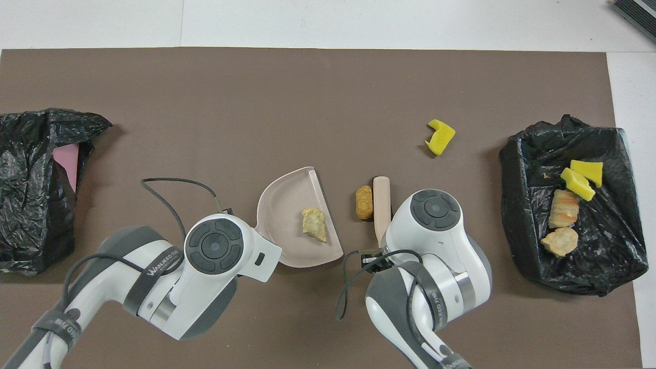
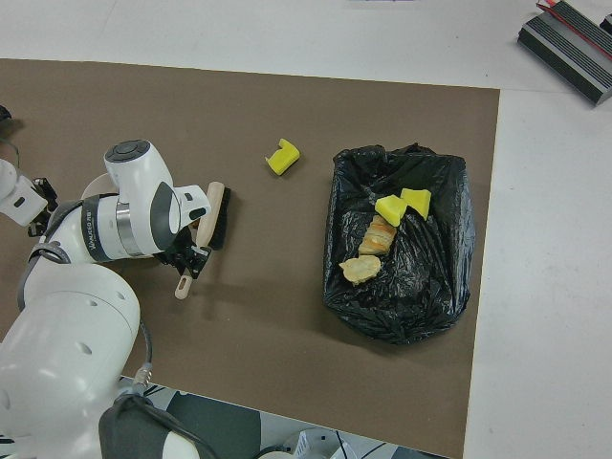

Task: Sweep and dump trash in bin

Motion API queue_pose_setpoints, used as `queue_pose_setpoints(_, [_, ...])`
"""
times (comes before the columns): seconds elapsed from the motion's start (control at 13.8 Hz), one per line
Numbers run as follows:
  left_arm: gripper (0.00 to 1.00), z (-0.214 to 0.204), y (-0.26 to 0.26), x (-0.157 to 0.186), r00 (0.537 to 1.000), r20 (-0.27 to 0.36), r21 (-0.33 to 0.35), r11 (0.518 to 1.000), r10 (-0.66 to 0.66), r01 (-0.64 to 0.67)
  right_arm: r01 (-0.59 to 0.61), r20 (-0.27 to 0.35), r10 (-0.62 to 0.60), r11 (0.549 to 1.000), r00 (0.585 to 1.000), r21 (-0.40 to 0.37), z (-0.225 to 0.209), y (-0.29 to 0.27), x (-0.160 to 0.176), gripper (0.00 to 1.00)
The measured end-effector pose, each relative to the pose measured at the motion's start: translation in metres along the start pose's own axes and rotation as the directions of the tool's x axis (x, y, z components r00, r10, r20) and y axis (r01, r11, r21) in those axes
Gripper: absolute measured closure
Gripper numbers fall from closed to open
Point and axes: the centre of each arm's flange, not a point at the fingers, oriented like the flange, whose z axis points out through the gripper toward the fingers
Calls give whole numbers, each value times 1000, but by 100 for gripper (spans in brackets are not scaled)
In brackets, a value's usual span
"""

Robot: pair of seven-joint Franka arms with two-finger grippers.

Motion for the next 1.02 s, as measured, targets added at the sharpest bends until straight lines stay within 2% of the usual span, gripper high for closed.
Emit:
queue_pose_setpoints(0.36, [70, 6, 2, 5, 1000, 0, -4, 1000, -3, 3, 106, 2, -107, 994, 994, 34, 1, -69, -35, 74])
queue_pose_setpoints(0.58, [70, 10, -1, 13, 999, -46, 21, 1000, 6, -5, 159, 13, -160, 987, 987, 33, -18, -96, -49, 74])
queue_pose_setpoints(0.87, [70, 16, -11, 14, 996, -85, 43, 999, 24, -20, 132, -9, -131, 990, 991, 57, -58, -83, -34, 74])
queue_pose_setpoints(1.02, [70, 20, -25, 8, 993, -113, 61, 998, 18, -11, 96, -21, -95, 995, 995, 20, -73, -52, -14, 74])
